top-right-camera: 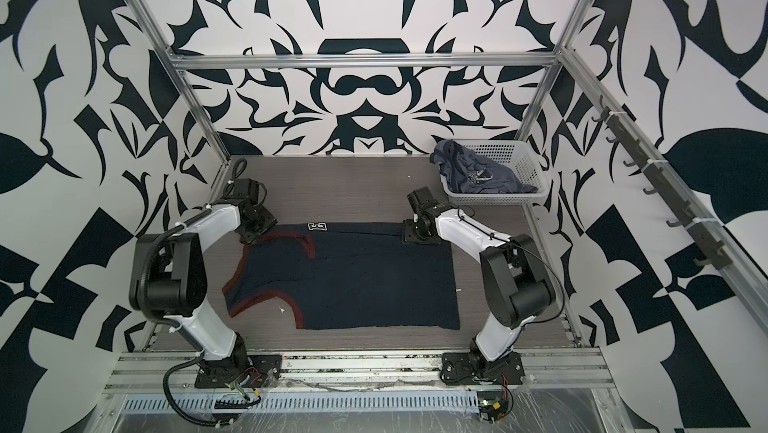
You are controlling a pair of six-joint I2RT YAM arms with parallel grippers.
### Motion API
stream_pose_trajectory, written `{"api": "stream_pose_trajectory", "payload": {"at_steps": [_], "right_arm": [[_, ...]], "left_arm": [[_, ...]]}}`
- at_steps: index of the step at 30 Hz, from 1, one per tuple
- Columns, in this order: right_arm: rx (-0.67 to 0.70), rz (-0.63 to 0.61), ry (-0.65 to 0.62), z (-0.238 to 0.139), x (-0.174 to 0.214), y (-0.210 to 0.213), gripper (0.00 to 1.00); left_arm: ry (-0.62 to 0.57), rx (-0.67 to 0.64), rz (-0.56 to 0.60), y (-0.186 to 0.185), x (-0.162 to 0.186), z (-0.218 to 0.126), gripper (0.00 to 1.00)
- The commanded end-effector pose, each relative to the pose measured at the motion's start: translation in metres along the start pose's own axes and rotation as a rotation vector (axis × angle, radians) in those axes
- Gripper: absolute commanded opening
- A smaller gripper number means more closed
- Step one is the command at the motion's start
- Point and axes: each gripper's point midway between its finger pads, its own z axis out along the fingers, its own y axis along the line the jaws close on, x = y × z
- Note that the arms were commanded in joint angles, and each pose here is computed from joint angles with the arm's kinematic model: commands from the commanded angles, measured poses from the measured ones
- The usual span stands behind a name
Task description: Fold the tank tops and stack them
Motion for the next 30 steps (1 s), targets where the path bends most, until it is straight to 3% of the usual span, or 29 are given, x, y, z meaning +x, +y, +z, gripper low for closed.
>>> {"api": "stream_pose_trajectory", "payload": {"at_steps": [1,11,18,20,24,27,30], "right_arm": [[-0.002,0.001,0.024,0.011,0.002,-0.002,0.66],[0.048,0.074,0.093,0.067,-0.011,-0.02,0.65],[0.053,0.1,0.05,0.081,-0.053,-0.019,0.66],[0.044,0.093,0.03,0.076,-0.066,-0.014,0.66],[0.0,0.077,-0.009,0.049,-0.082,-0.002,0.67],[-0.02,0.065,-0.035,0.027,-0.082,0.002,0.67],[-0.034,0.058,-0.045,0.011,-0.072,0.0,0.68]], "left_arm": [[0.028,-0.013,0.015,0.0,-0.001,0.018,0.53],[0.042,-0.027,-0.023,0.002,-0.025,0.054,0.49],[0.045,0.038,-0.001,-0.035,-0.061,0.065,0.48],[0.037,0.044,0.026,-0.047,-0.073,0.054,0.5],[-0.049,0.005,0.113,-0.069,-0.079,0.0,0.62],[-0.067,0.021,0.19,-0.085,-0.055,-0.034,0.67],[-0.015,0.057,0.263,-0.097,-0.012,-0.046,0.67]]}}
